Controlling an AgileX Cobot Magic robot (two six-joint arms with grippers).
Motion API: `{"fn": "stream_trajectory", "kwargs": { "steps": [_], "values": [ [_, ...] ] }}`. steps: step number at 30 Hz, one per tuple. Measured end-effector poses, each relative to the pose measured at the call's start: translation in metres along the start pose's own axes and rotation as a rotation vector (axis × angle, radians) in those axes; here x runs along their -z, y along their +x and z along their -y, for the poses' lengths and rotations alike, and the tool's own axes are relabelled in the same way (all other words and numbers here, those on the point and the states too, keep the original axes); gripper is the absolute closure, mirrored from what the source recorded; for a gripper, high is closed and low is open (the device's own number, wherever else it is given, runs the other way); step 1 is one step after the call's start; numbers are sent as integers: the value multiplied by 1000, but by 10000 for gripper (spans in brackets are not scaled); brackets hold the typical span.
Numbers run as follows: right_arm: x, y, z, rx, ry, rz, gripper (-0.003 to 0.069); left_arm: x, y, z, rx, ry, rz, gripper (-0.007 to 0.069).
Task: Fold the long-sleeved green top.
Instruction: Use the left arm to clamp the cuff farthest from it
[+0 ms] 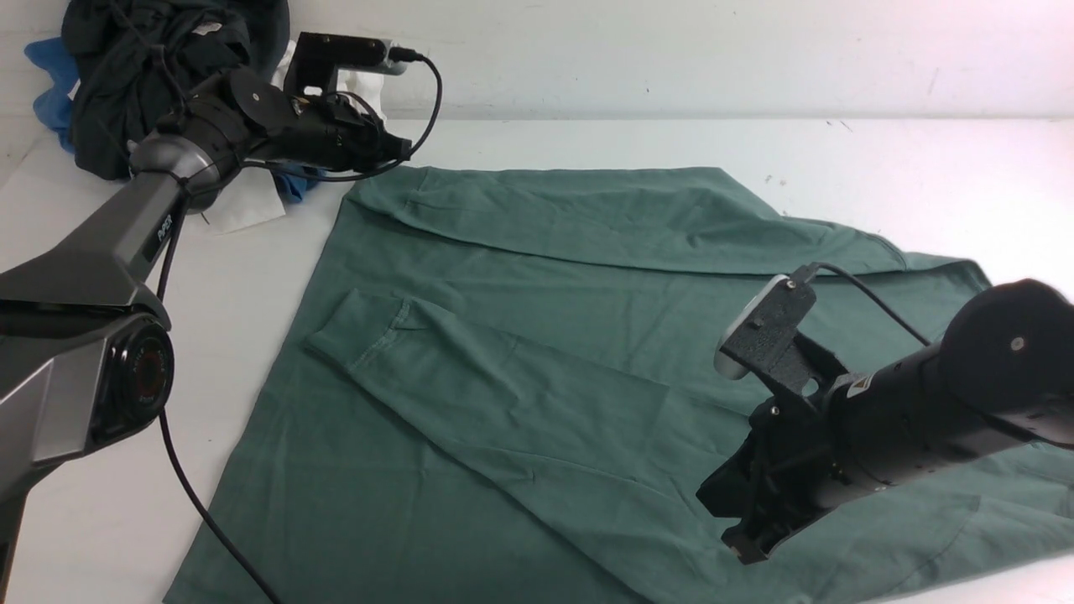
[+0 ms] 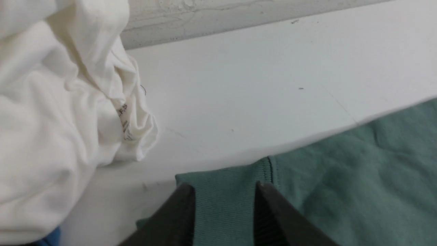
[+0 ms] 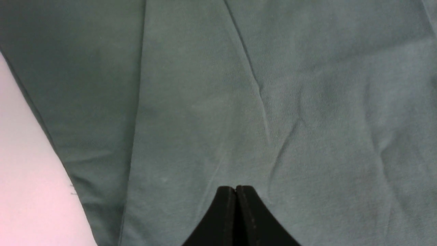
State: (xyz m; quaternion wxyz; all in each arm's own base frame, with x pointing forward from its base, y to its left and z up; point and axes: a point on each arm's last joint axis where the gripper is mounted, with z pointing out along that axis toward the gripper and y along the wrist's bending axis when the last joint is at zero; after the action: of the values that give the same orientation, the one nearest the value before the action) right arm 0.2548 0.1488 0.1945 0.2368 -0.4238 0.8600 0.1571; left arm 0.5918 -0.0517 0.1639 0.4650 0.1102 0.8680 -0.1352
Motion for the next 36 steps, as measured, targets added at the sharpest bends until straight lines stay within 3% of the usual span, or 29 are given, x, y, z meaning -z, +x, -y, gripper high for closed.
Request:
{"fn": "stream_trajectory", "kwargs": {
  "steps": [3, 5, 7, 12, 15, 23, 28, 34, 36],
  "values": [
    [0, 0, 0, 0, 2, 1, 669, -6, 9, -2, 3, 1, -18, 279],
    [0, 0, 0, 0, 2, 1, 669, -11, 17, -2, 7, 8, -42, 277],
    [0, 0, 0, 0, 2, 1, 669, -13, 21, -2, 8, 15, -60, 319],
    [0, 0, 0, 0, -3, -2, 669, -13, 21, -2, 1, 14, -59, 581],
    [0, 1, -1, 0, -15, -10, 669, -12, 19, -2, -2, 15, -58, 623],
    [0, 2, -3, 0, -31, -20, 669, 17, -17, 8, -8, 37, -18, 632],
    [0, 2, -3, 0, -34, -22, 669, 19, -19, 8, -6, 27, -22, 582],
    [0, 1, -2, 0, -21, -14, 669, -6, 17, -1, -9, 12, -97, 315],
    [0, 1, -2, 0, -20, -13, 669, -11, 22, -2, -5, 10, -104, 279]
  ]
}}
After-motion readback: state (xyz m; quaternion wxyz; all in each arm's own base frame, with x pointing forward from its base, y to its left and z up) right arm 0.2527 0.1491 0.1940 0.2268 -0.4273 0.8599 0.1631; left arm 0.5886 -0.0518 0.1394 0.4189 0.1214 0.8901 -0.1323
